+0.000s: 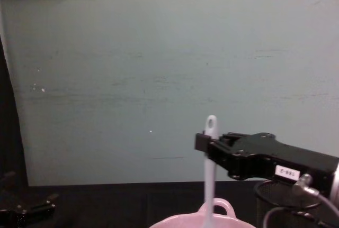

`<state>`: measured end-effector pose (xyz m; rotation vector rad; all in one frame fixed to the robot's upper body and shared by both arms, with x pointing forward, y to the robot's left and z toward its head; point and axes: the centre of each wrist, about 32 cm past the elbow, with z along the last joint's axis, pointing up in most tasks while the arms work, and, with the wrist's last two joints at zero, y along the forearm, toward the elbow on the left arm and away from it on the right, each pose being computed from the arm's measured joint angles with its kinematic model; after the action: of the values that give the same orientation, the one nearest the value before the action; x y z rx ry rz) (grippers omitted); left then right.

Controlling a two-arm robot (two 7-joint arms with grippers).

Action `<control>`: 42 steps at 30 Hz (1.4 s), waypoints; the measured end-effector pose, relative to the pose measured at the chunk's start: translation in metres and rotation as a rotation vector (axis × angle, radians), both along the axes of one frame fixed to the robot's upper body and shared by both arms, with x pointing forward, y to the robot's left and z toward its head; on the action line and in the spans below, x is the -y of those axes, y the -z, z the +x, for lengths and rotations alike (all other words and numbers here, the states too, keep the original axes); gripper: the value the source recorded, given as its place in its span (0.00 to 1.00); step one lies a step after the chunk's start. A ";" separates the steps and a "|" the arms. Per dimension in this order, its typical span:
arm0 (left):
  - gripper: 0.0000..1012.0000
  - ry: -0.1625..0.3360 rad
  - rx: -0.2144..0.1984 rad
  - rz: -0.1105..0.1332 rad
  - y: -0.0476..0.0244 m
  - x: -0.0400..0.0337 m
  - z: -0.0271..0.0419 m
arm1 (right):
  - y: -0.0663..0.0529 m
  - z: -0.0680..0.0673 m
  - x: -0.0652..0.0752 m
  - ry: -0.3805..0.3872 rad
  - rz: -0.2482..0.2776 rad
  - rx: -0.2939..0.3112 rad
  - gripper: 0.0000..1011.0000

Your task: Use the one hand to pick up the spoon and stir the clear water in the bowl.

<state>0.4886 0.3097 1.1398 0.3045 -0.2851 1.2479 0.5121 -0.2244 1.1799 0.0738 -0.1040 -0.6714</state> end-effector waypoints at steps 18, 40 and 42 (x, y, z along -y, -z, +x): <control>0.99 0.000 0.000 0.000 0.0000 0.0000 0.0000 | -0.012 0.000 -0.028 -0.105 0.053 0.020 0.12; 0.99 0.000 0.000 0.000 0.0000 0.0000 0.0000 | -0.117 0.013 0.069 0.045 -0.053 0.064 0.12; 0.99 0.000 0.000 0.000 0.0000 0.0000 0.0000 | -0.117 0.014 0.076 0.063 -0.054 0.050 0.12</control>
<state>0.4886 0.3097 1.1398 0.3045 -0.2850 1.2479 0.5256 -0.3008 1.2972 0.0358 -0.1735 -0.7294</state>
